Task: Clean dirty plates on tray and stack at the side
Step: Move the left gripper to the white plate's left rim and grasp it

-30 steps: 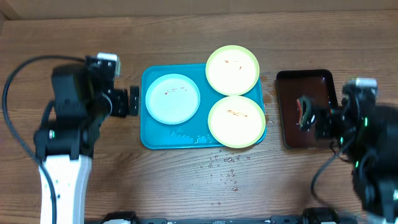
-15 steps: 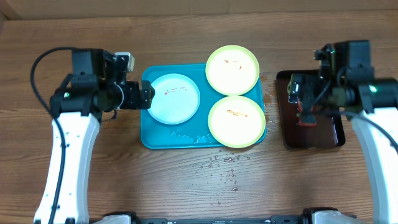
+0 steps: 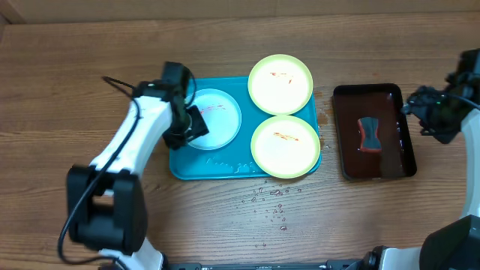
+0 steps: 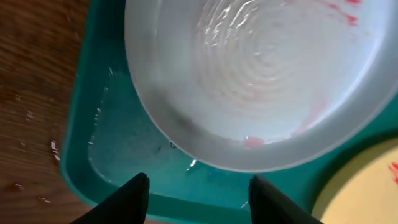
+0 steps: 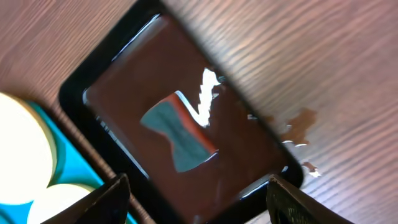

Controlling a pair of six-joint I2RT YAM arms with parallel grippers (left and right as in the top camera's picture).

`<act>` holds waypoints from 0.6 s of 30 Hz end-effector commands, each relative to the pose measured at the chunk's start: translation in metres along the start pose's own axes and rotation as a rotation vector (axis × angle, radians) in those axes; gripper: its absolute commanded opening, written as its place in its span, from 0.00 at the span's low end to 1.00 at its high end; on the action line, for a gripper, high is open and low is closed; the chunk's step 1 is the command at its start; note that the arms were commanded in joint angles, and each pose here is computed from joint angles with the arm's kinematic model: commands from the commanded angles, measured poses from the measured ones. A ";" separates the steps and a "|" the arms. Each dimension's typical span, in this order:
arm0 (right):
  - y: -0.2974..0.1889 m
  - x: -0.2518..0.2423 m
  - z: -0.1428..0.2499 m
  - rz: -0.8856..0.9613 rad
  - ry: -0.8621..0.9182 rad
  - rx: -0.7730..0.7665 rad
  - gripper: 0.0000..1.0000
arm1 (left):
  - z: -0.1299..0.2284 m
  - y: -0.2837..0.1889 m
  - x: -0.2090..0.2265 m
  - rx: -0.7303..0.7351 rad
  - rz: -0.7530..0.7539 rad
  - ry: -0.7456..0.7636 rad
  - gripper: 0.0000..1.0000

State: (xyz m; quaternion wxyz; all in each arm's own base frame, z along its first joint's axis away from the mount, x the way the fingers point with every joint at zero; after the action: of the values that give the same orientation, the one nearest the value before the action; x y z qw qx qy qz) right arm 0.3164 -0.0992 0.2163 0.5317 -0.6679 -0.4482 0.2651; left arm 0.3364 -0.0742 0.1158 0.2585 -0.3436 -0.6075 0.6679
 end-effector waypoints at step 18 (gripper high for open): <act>-0.007 -0.009 -0.002 0.014 0.046 -0.011 0.71 | -0.019 0.070 0.006 -0.020 -0.165 -0.103 0.11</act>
State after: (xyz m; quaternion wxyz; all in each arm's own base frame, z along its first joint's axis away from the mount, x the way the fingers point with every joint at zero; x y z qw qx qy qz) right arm 0.3107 -0.1064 0.2153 0.5444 -0.6726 -0.4309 0.2561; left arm 0.3523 -0.0757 0.0563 0.2390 -0.2528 -0.6389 0.6862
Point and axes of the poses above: each gripper's point midway between its finger pads, its own y axis out along the fingers, its own x axis along the line the jaws close on, z = x × y, the point moved 5 cm from there along -y, back along the fingers, and after that the axes turned 12 degrees about -y, right-handed, at the moved point
